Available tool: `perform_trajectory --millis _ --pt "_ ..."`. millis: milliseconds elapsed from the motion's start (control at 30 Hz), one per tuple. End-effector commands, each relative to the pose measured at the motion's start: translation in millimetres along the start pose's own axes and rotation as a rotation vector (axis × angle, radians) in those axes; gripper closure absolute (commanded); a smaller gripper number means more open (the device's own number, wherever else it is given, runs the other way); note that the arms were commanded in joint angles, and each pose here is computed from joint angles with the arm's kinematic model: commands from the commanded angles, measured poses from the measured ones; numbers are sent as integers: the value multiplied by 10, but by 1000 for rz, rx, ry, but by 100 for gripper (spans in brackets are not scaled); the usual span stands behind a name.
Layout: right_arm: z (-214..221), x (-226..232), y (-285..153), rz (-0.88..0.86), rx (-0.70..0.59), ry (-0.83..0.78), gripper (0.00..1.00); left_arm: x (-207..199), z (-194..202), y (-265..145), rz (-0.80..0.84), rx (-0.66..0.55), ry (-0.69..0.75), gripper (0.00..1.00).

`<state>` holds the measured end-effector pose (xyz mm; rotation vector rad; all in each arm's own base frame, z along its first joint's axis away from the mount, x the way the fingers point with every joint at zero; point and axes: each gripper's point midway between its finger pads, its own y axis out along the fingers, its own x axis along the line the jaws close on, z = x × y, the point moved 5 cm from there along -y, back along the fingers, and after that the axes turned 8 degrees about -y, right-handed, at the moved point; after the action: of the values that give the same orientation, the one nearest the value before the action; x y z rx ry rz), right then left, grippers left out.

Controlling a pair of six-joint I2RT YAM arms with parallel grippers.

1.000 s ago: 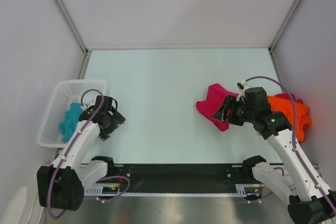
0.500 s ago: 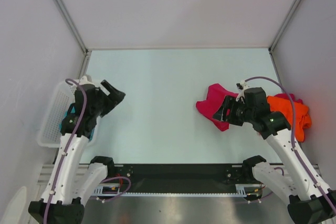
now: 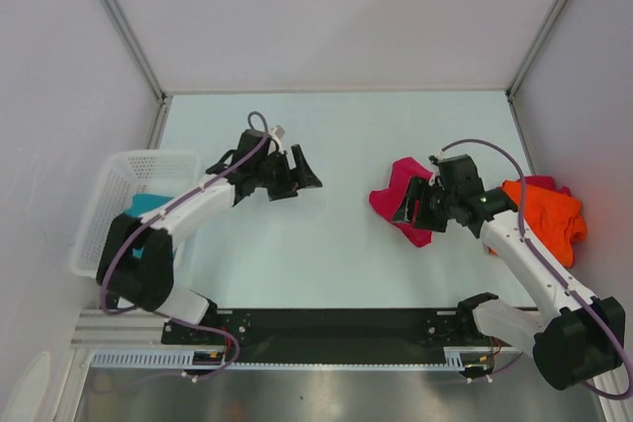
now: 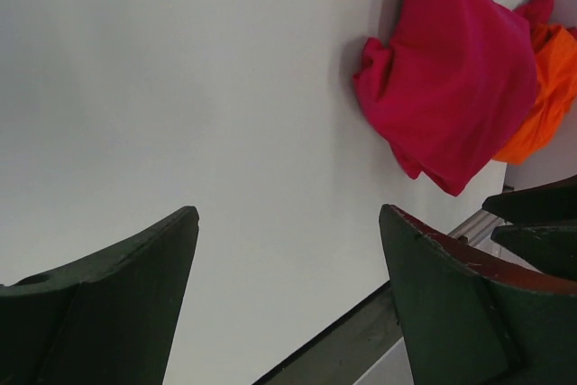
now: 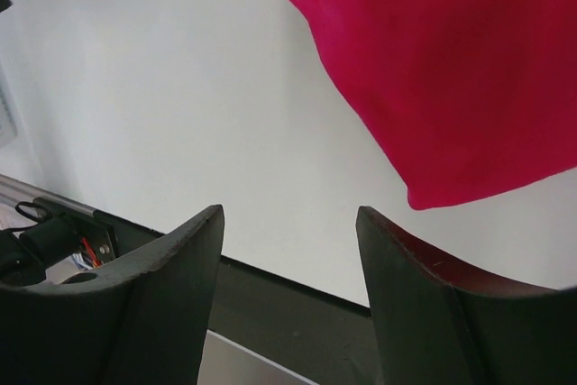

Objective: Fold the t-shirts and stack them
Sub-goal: Flatten out the tshirt

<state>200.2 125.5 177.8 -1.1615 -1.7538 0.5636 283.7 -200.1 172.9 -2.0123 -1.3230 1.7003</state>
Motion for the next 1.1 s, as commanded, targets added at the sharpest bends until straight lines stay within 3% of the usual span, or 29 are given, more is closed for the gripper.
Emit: perform_trajectory --millis 0,200,333,733,1067 --pt "-264 79 -136 33 -90 -10 34 -567 -175 257 269 19 121 13" --pt "-353 70 -226 105 -123 24 34 -903 -82 889 437 150 210 13" --pt "-312 22 -170 160 -95 52 34 -955 42 1210 514 247 194 11" --pt "33 98 173 268 46 64 34 -723 243 1522 623 319 99 12" --pt "27 177 223 294 68 47 34 -702 412 1670 707 364 -2 11"
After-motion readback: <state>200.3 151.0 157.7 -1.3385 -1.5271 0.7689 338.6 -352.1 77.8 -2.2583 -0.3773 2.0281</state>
